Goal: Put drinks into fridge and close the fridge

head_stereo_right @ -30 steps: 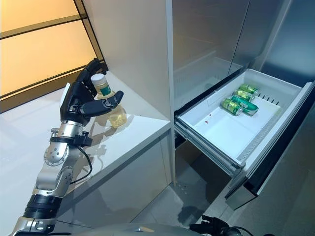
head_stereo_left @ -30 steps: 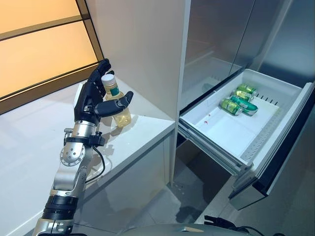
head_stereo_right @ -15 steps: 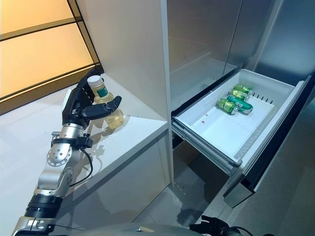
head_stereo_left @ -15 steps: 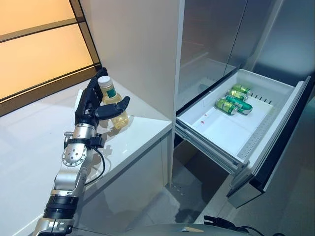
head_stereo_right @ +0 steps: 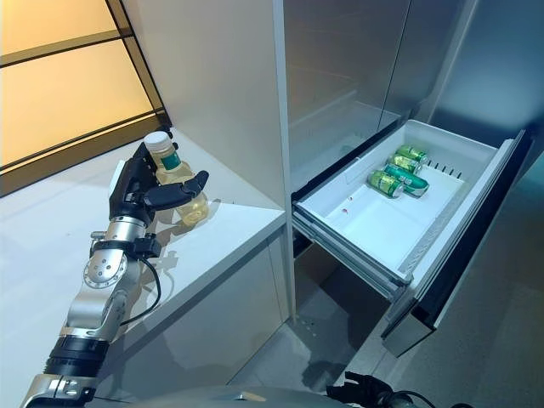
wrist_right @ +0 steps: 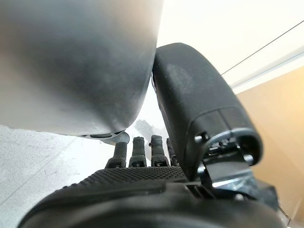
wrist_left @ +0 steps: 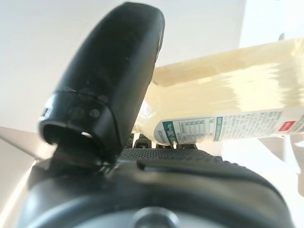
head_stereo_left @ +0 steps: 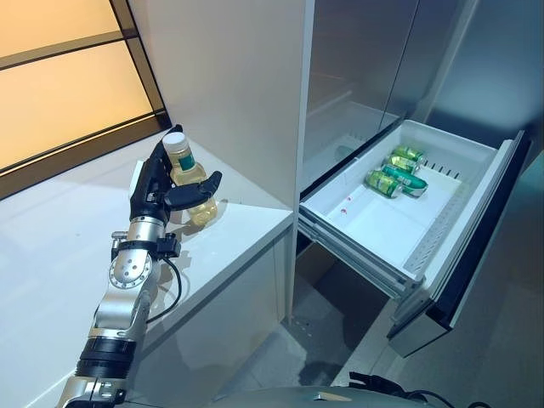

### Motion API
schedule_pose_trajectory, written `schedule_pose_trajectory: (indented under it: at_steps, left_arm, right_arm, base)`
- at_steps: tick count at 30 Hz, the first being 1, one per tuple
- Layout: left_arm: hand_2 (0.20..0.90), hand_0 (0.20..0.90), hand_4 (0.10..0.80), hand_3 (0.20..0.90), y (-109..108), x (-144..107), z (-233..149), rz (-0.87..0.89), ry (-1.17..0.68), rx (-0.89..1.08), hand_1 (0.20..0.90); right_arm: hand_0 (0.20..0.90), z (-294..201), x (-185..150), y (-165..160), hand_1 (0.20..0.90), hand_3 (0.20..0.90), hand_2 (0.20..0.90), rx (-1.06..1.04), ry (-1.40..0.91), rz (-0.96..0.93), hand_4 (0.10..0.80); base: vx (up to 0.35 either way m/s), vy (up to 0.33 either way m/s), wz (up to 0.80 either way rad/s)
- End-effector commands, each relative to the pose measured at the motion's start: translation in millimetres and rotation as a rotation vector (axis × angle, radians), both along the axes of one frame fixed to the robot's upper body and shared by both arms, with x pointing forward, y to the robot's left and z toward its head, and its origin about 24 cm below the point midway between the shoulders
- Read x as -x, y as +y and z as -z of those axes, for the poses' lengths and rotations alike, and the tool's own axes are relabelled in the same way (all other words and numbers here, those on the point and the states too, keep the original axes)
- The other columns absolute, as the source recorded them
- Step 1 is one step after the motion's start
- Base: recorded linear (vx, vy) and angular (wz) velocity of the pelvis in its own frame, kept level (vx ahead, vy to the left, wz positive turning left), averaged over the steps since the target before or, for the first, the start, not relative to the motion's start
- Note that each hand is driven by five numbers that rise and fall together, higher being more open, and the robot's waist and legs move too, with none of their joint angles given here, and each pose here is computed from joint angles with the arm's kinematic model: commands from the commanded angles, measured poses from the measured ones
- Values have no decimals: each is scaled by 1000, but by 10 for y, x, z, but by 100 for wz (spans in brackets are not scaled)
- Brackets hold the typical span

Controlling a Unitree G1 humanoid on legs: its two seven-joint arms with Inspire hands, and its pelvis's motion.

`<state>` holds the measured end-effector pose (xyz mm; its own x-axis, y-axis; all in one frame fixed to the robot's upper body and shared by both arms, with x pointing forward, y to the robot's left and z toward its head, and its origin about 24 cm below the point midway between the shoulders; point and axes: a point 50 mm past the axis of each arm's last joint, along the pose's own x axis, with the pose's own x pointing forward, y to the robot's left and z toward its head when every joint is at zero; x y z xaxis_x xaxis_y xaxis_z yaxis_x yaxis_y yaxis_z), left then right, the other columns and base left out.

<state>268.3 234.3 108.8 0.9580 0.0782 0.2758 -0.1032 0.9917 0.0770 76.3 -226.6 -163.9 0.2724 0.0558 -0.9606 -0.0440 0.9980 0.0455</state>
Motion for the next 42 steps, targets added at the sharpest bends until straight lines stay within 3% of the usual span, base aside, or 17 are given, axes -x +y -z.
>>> schedule_pose_trajectory:
  at_steps: [1,24,25,28,30,32,33,34,42]
  left_arm:
    - [900,900,800,900,0,-66,-424,-4,-206,-66,900]
    - [900,900,800,900,4,-70,-381,-8,-168,-90,900]
    - [759,759,635,735,0,-71,-385,-9,-167,-89,759]
    - [594,594,443,543,1,-72,-377,-8,-162,-95,594]
    - [528,528,366,466,2,-72,-377,-7,-159,-98,528]
    - [373,373,185,285,2,-71,-376,-4,-158,-101,373]
    - [326,326,130,230,3,-70,-375,-5,-158,-102,326]
    - [300,300,100,200,5,-69,-377,-7,-158,-108,300]
    - [300,300,100,200,2,-39,-460,13,-235,-17,300]
  right_arm:
    - [900,26,44,78,900,900,900,-26,31,-71,800]
    - [900,29,52,103,900,900,900,-27,29,-67,800]
    - [900,29,46,105,900,900,900,-27,29,-68,800]
    - [900,28,52,98,900,900,900,-25,31,-66,800]
    - [900,27,54,90,900,900,900,-26,30,-63,800]
    - [900,26,58,85,900,900,900,-27,31,-62,800]
    - [900,27,59,86,900,900,900,-27,31,-62,800]
    - [900,26,61,85,900,900,900,-27,31,-62,800]
    - [900,17,40,97,900,900,900,-37,12,-70,800]
  base:
    - [0,0,0]
    - [0,0,0]
    - [0,0,0]
    - [0,0,0]
    - [0,0,0]
    - [0,0,0]
    - [0,0,0]
    - [0,0,0]
    - [0,0,0]
